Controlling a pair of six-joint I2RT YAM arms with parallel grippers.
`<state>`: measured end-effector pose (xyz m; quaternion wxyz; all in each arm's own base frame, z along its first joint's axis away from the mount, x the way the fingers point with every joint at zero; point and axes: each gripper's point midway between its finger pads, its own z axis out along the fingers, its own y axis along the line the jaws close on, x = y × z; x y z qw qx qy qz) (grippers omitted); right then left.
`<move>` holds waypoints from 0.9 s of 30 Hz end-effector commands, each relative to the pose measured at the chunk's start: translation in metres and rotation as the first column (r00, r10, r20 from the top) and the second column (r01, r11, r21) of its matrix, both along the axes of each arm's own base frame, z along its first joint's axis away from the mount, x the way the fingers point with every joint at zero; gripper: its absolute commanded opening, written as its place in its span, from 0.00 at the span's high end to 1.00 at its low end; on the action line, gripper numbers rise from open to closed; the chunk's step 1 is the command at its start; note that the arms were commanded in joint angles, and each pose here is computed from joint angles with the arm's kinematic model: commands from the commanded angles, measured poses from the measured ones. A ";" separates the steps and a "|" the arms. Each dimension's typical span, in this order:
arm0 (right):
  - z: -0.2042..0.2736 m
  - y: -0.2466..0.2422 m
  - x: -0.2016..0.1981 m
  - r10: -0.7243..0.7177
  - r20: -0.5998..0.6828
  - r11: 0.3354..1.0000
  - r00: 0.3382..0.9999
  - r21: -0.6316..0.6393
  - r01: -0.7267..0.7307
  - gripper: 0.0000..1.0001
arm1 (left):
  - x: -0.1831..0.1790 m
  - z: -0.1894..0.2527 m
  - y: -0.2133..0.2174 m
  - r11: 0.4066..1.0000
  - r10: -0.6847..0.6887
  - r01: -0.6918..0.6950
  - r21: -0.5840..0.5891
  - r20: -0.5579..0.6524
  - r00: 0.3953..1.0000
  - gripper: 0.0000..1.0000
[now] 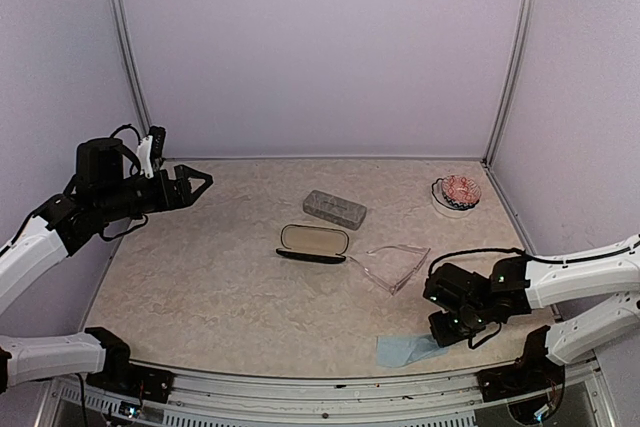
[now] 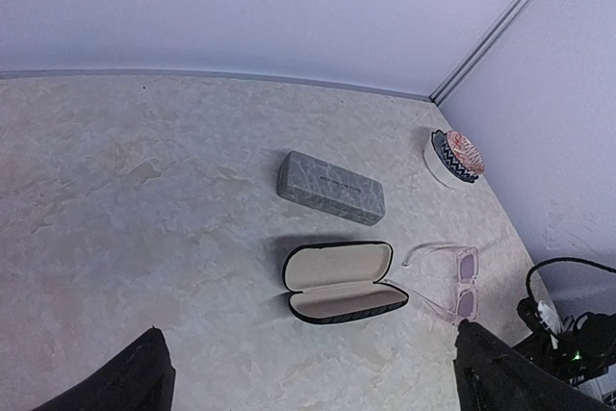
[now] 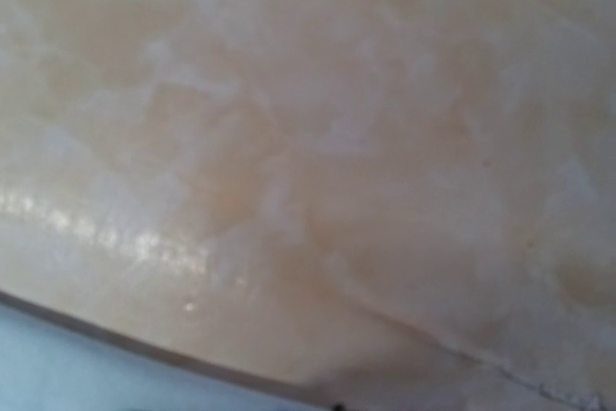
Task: Organize the sunglasses
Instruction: Smooth out the folded cleaning cloth at the center of the board.
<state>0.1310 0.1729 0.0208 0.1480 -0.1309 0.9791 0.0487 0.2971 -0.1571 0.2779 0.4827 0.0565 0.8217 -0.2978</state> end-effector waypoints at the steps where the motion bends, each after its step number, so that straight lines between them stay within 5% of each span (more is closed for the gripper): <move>1: 0.003 0.001 0.008 -0.014 0.024 1.000 1.000 0.004 0.014 0.93 | 0.001 -0.002 0.001 1.000 -0.006 0.006 0.012 0.006 1.000 0.01; 5: 0.004 0.000 0.009 -0.019 0.028 1.000 0.999 0.008 0.018 1.00 | 0.001 -0.003 0.001 1.000 -0.005 0.005 0.013 0.005 1.000 0.01; 27: 0.023 0.004 0.052 -0.153 0.054 0.976 0.987 0.163 0.142 1.00 | 0.000 -0.002 0.002 1.000 -0.005 0.005 0.013 0.004 1.000 0.01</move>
